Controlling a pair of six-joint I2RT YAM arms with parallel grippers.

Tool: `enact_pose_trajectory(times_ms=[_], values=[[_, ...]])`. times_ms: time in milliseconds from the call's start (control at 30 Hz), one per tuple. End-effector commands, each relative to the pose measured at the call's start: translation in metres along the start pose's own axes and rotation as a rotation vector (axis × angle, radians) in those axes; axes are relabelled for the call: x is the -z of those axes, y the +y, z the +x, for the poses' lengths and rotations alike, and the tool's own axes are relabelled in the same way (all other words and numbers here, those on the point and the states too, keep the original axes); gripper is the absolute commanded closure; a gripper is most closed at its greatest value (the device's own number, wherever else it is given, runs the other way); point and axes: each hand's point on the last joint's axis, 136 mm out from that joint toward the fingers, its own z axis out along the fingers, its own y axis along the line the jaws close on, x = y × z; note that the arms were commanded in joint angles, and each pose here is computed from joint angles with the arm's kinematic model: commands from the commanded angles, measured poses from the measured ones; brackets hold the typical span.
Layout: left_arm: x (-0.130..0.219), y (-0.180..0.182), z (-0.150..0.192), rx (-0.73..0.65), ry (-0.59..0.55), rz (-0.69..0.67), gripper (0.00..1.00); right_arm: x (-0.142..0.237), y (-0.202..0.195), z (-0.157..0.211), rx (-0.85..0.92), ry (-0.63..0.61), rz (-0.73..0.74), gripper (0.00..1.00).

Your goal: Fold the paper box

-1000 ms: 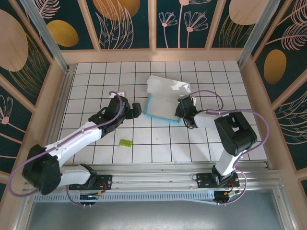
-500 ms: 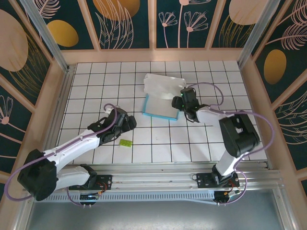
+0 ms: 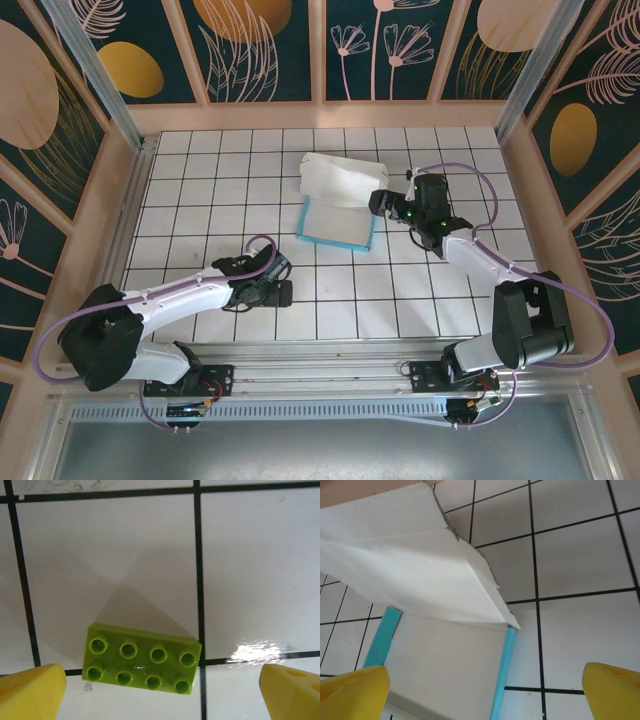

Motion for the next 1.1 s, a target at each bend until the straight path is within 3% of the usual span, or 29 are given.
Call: enact_pose_trajectory(times_ms=[0, 233, 333, 433, 633, 900, 1067], values=[[-0.015, 0.016, 0.022, -0.075, 0.09, -0.077, 0.01, -0.004, 0.007, 0.004, -0.02, 0.035, -0.046, 0.01], [-0.03, 0.018, 0.029, -0.095, 0.111, -0.085, 0.04, -0.004, 0.01, 0.006, -0.037, 0.05, -0.062, 0.01], [-0.034, 0.021, 0.03, -0.111, 0.115, -0.107, 0.07, 0.001, 0.033, 0.009, 0.017, 0.075, -0.193, 0.03], [-0.037, 0.023, 0.031, -0.127, 0.121, -0.113, 0.13, 0.016, 0.064, 0.025, 0.116, 0.17, -0.392, 0.03], [-0.034, 0.016, 0.026, -0.134, 0.095, -0.075, 0.31, 0.036, 0.07, 0.051, 0.168, 0.353, -0.435, 0.05], [-0.032, -0.006, 0.014, -0.12, 0.067, 0.006, 0.53, 0.053, 0.074, 0.032, 0.122, 0.273, -0.406, 0.05], [-0.004, -0.025, -0.022, -0.131, -0.01, 0.027, 0.55, 0.063, 0.076, 0.018, 0.123, 0.233, -0.386, 0.05]])
